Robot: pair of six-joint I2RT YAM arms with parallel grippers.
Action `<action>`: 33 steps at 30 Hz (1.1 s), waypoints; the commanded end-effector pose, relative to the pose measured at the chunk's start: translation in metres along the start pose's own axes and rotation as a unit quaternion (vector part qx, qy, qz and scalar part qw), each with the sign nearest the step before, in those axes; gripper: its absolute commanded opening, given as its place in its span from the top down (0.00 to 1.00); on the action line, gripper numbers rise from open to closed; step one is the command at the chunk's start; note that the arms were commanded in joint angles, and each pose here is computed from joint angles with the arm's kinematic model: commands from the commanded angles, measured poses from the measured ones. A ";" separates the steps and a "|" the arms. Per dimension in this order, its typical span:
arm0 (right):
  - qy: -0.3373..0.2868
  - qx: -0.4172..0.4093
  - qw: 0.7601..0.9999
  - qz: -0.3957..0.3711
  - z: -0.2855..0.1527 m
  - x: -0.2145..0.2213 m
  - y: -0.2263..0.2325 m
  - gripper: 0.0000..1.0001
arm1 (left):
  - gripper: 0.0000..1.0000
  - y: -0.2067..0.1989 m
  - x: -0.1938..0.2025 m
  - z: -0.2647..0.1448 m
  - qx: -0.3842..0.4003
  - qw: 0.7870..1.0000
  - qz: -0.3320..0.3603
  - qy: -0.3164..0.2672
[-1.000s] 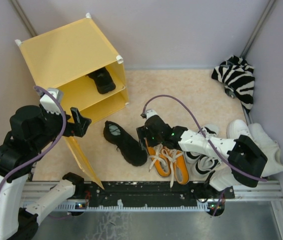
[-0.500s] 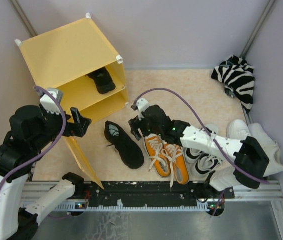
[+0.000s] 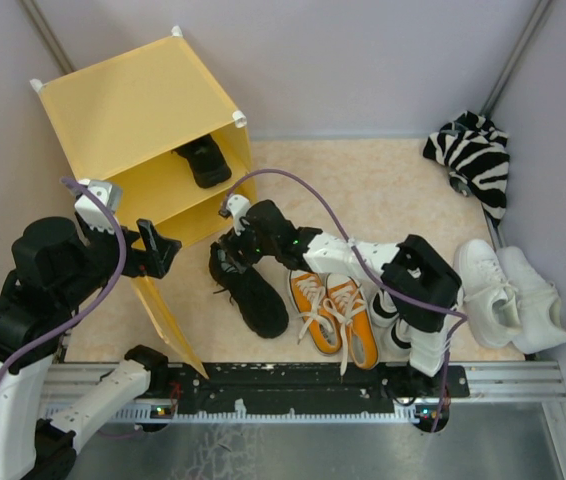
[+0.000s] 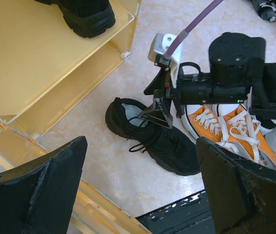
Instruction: Place and organize the shoes in the shoe cabinet
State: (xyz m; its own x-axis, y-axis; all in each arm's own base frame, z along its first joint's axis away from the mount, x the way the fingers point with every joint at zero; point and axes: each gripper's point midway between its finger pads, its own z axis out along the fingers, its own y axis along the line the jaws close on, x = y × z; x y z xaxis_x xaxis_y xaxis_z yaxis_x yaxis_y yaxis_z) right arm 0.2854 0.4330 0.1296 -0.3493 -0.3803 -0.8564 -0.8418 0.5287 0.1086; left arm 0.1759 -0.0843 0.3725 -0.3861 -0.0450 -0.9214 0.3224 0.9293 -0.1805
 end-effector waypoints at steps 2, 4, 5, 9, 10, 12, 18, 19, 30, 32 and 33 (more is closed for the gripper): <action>-0.056 -0.024 0.998 -0.018 0.016 -0.042 0.004 0.36 | 0.01 0.003 -0.003 -0.002 -0.005 1.000 0.010 -0.011; -0.047 -0.024 0.998 -0.016 0.024 -0.036 0.003 0.37 | 0.01 0.003 -0.003 -0.003 -0.006 1.000 0.010 -0.011; -0.043 -0.022 0.999 -0.014 0.028 -0.033 0.002 0.37 | 0.01 0.004 -0.002 -0.003 -0.007 1.000 0.011 -0.010; -0.034 0.007 0.999 -0.009 0.043 -0.022 -0.009 0.38 | 0.01 0.005 0.000 -0.005 -0.012 1.000 0.009 -0.010; -0.030 0.015 0.999 -0.006 0.047 -0.017 -0.013 0.39 | 0.01 0.006 0.000 -0.005 -0.012 1.000 0.009 -0.009; -0.024 0.033 0.999 0.001 0.053 -0.011 -0.020 0.41 | 0.01 0.006 0.000 -0.006 -0.012 1.000 0.010 -0.009; -0.021 0.055 0.998 0.019 0.060 -0.001 -0.027 0.70 | 0.01 0.007 0.001 -0.007 -0.015 1.000 0.010 -0.009; -0.021 0.065 0.997 0.026 0.059 -0.001 -0.031 0.84 | 0.01 0.007 0.000 -0.006 -0.016 1.000 0.009 -0.009; -0.089 0.329 0.916 0.213 -0.049 -0.031 -0.098 1.00 | 0.01 0.004 -0.004 -0.006 -0.009 1.000 0.013 -0.017; -0.109 0.352 0.896 0.246 -0.073 -0.030 -0.112 1.00 | 0.01 0.002 -0.005 -0.005 -0.003 1.000 0.014 -0.017; -0.111 0.356 0.889 0.266 -0.081 -0.023 -0.123 1.00 | 0.01 0.002 -0.006 -0.005 -0.001 1.000 0.014 -0.017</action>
State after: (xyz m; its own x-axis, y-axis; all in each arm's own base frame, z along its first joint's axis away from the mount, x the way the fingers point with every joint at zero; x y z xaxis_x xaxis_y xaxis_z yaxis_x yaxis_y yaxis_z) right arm 0.3385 0.3655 0.0915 -0.5773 -0.1556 -0.8016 -0.3416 0.9377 0.0641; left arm 0.1746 -0.0783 0.3744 -0.3680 -0.0398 -0.9290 0.3073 0.9377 -0.1619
